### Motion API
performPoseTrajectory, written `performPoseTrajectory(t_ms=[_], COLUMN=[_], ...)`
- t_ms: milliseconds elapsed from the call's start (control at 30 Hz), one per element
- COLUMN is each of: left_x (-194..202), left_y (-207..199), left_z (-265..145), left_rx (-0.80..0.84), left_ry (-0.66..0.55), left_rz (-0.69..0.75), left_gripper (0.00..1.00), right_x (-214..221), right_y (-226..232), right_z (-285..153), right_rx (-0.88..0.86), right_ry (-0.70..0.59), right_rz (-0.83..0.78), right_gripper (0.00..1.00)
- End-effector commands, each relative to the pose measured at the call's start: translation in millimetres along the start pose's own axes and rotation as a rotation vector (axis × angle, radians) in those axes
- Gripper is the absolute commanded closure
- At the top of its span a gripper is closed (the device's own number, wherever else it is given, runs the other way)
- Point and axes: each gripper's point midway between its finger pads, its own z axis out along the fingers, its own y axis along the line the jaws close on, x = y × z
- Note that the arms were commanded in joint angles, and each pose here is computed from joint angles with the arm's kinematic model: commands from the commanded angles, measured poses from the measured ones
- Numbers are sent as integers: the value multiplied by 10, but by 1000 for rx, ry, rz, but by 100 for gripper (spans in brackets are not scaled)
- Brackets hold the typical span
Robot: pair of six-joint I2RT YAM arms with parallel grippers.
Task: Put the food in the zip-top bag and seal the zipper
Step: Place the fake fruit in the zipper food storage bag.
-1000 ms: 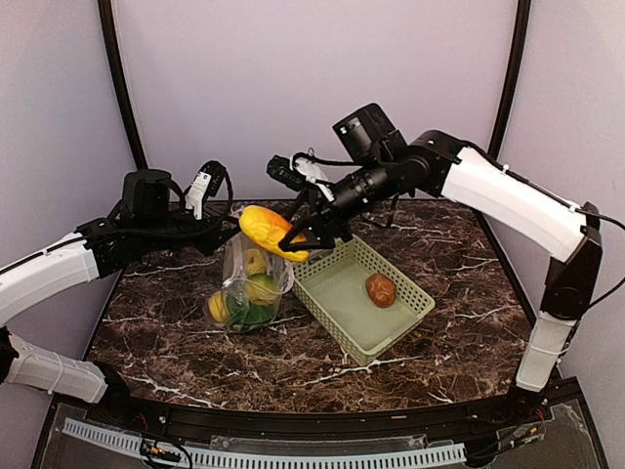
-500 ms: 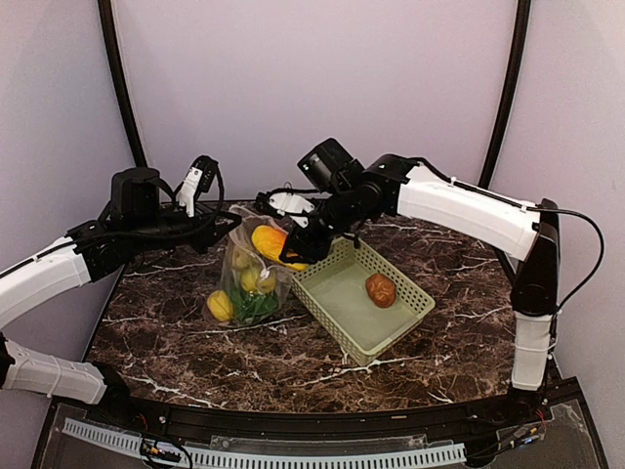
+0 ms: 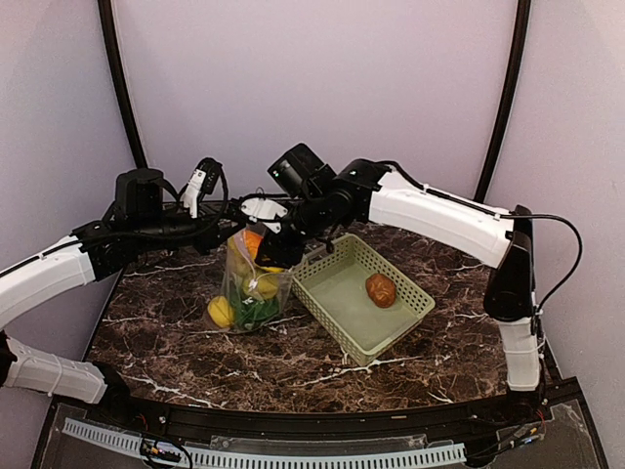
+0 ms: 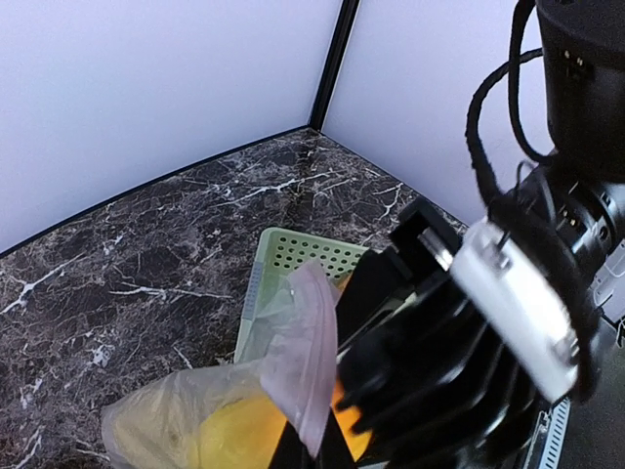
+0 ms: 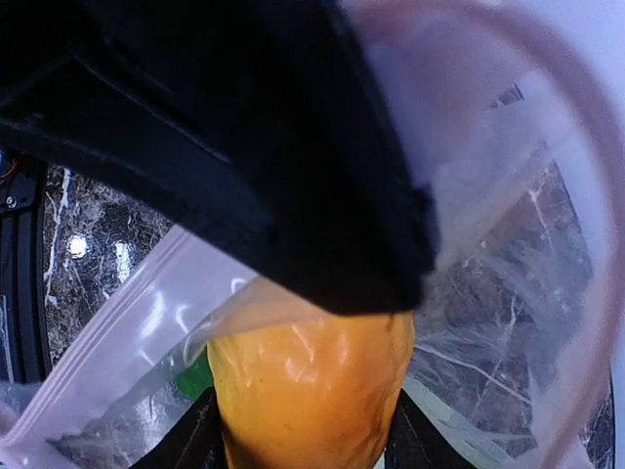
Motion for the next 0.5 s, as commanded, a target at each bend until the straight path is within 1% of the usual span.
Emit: performPoseTrajectory(t_ms=[0,33,67,167,267,367,467], left_x=[-78,-81,-77,-88,-116,-132,-141], left_y=[-47,-54,-55,-54,-13,80,109], left_z=[6,8,12,7,-36,-75,-84], left_rx=[32,36,38,36,3,-57,-74], left_ry=[-33,-34,-32,-34,-49,-58,-56], left_rz=[7,5,5,-2,2,7,9], left_gripper=[99,99,99,99,99,99,99], right_x=[-58,-84,-114,-257,-345,-357,-373], right_y=[-30,-83,-120,-195,-186,-115,39], right_z=[186,194,204,175,66,-103,-351], right_rx=[59,81,92,123,126,97,32], right_ry=[10,5,-3,-41,-68,-81,-105], right_rz=[-26,-25,-25,-20,-31,-48,-107], right_gripper=[49,49,47,31,19,15,16])
